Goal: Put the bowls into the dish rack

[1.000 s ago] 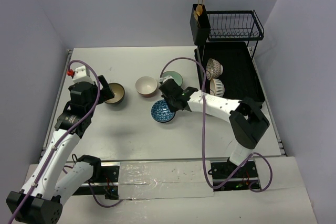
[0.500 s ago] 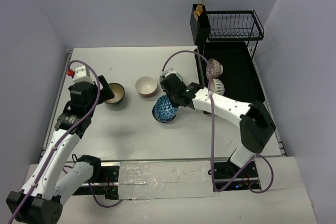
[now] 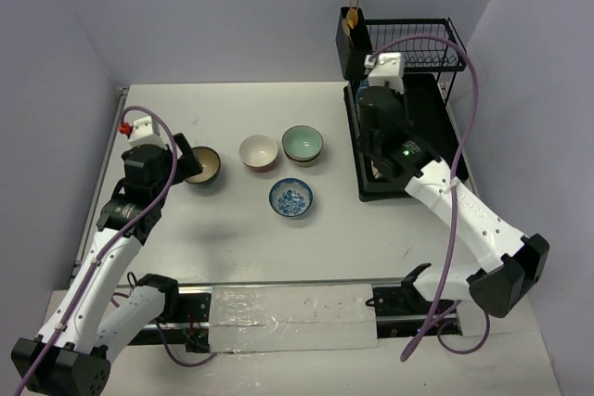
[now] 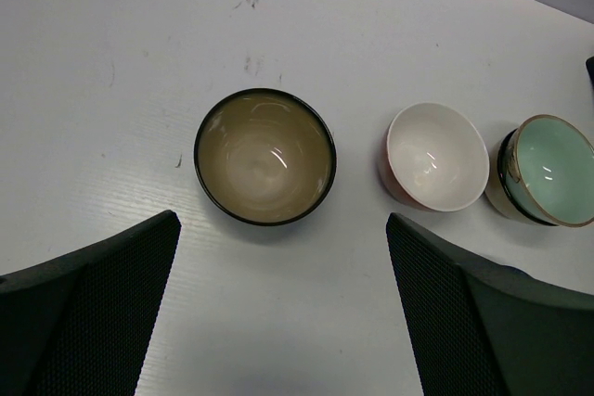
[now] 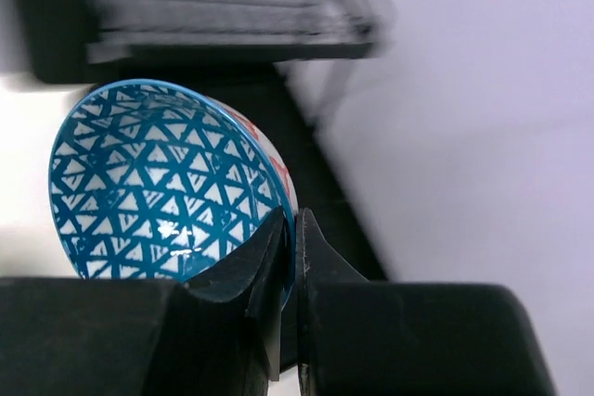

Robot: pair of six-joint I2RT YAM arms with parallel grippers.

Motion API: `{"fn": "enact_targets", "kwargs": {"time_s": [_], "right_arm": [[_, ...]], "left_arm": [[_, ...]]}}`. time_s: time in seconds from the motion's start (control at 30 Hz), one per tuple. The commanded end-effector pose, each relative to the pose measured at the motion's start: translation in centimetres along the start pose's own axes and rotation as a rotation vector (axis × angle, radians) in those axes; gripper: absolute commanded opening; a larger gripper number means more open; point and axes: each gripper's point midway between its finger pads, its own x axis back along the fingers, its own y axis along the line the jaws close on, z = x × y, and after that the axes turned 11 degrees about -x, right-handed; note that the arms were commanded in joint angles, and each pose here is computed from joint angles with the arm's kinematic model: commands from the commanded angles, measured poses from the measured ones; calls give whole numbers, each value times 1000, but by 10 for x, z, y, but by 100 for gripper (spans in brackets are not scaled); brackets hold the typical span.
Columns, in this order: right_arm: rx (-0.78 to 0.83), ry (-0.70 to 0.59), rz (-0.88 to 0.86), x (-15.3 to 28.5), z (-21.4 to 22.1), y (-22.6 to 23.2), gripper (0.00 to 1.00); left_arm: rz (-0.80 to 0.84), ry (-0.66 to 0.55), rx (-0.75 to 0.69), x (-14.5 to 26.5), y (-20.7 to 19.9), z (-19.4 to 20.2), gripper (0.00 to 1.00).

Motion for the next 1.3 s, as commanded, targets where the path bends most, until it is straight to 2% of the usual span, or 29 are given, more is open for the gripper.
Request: {"fn": "enact_targets", "kwargs": {"time_s": [0.0, 0.2, 0.63, 0.97, 1.27], "right_arm": [[2, -103, 312, -6, -28, -69, 0], [67, -69, 443, -37, -4, -101, 0], [182, 30, 436, -126, 60, -77, 0], [266, 90, 482, -164, 99, -67, 0], [331, 128, 499, -181, 122, -63, 0]], "left_arm": [[20, -29, -12, 1, -4, -9, 99], [12, -19, -16, -1, -3, -6, 99], [-30, 30, -44, -15, 1, 4, 99], [-48, -56, -37, -18, 6, -8, 99], [-65, -26, -46, -29, 11, -1, 99]]}}
